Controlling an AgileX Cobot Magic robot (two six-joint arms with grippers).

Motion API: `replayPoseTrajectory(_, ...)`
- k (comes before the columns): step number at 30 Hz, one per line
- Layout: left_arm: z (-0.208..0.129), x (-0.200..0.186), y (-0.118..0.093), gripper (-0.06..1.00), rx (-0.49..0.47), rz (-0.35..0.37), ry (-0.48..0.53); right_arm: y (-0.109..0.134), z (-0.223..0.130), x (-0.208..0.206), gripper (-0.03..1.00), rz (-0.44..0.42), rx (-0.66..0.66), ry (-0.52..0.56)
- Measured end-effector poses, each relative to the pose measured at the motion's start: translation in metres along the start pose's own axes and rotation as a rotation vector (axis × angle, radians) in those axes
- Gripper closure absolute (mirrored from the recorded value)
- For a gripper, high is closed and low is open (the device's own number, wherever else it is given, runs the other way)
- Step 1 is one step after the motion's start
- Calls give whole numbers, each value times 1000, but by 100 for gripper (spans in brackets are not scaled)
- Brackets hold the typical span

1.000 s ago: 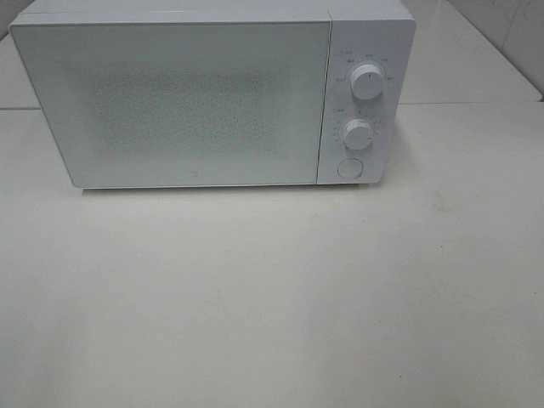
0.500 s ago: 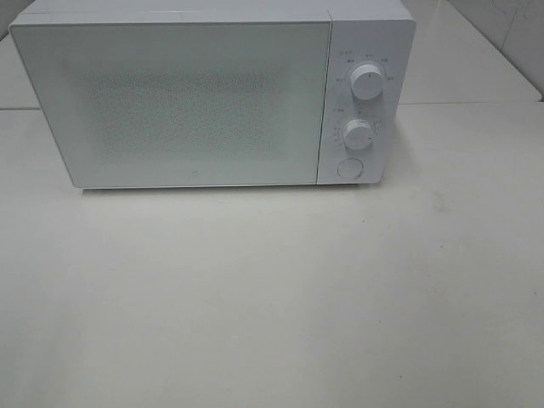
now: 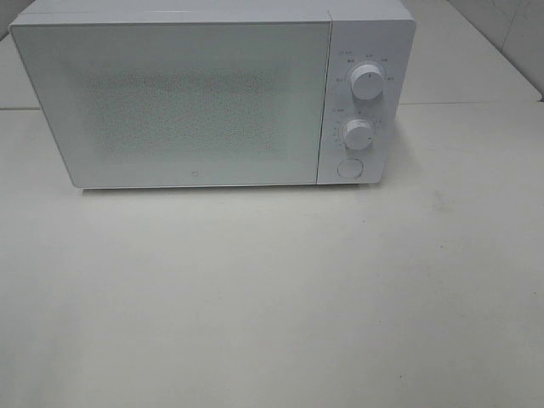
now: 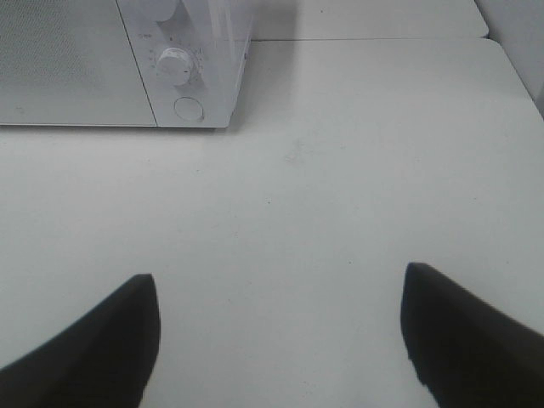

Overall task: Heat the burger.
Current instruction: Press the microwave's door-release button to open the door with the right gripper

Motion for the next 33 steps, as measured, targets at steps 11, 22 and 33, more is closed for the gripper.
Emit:
replayPoseTrajectory(11, 0, 0, 0, -4, 0, 0, 0, 0, 0, 0, 20, 0, 1, -1)
replayPoseTrajectory(22, 0, 0, 0, -4, 0, 0, 0, -10, 40, 12, 20, -27, 8, -111)
replayPoseTrajectory(33, 0, 0, 0, -4, 0, 0, 0, -18, 59, 58, 20, -35, 21, -90)
Point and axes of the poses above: a point on each arm's last joint axis where the gripper is mounted, x pointing out along that axis toward the gripper, y along the wrist's bending axis when the last joint is at zero, z = x × y, the point moved 8 cm from there along x, pointing out along that axis toward the gripper, and after that the axes turned 10 degrees about -x, right-handed, at the moved point
